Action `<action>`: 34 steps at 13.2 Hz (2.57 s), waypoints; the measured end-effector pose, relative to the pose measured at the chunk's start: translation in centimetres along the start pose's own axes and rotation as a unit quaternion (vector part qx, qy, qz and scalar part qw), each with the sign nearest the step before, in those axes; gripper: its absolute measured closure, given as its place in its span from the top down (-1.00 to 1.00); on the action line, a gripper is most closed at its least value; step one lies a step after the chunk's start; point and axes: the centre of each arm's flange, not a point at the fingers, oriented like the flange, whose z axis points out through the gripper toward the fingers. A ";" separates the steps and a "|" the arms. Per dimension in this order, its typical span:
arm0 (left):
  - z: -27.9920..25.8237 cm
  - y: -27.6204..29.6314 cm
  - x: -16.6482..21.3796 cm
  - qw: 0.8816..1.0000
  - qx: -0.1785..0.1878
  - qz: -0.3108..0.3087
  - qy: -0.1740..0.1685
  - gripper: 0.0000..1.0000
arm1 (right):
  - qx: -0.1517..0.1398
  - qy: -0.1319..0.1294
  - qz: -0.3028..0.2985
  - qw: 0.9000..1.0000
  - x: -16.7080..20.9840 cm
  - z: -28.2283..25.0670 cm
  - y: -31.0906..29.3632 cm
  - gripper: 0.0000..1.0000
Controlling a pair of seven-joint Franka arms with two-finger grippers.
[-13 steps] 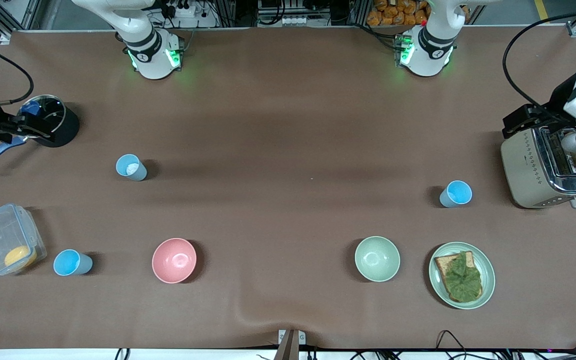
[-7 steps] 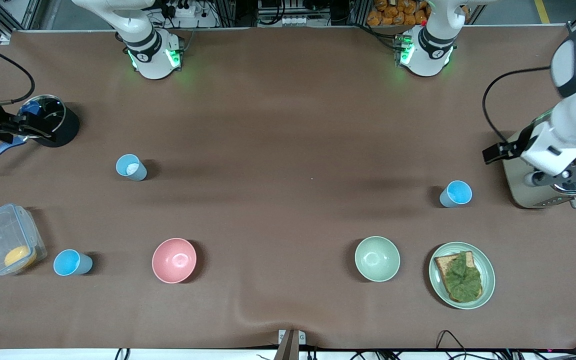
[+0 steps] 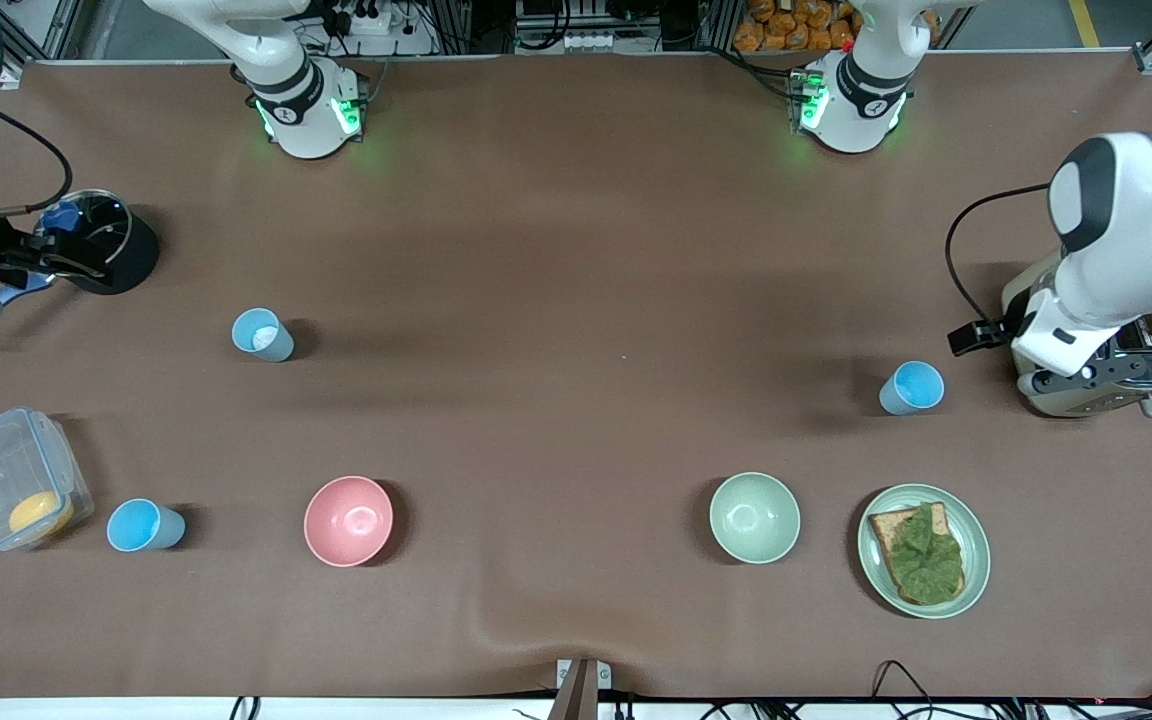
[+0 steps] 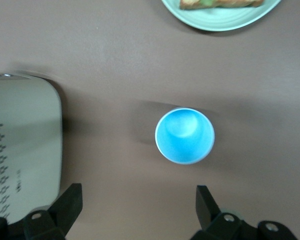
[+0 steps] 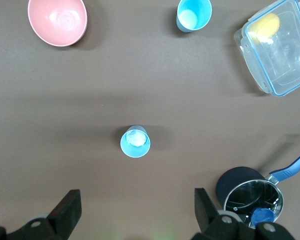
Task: Stack blue cups with both arms
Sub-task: 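Lower the left gripper over the blue cup beside the toaster, then grasp the blue cup with the left gripper while the right gripper reaches another cup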
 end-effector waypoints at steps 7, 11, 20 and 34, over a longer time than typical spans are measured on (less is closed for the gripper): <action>9.5 -0.5 0.3 1.000 -0.014 -0.006 0.013 1.00 | -0.005 -0.009 0.011 1.000 -0.1 0.4 1.1 1.00; 10.1 -0.5 0.7 1.000 -0.016 -0.007 0.015 1.00 | 0.000 -0.008 0.037 0.999 -0.6 0.3 5.4 1.00; 11.1 0.0 1.1 1.000 -0.017 -0.003 0.012 0.89 | 0.012 -0.021 0.008 1.000 0.4 2.0 6.1 1.00; 11.3 0.3 1.7 1.000 -0.018 -0.002 0.014 -0.38 | 0.013 -0.076 -0.032 0.997 7.5 19.8 2.6 1.00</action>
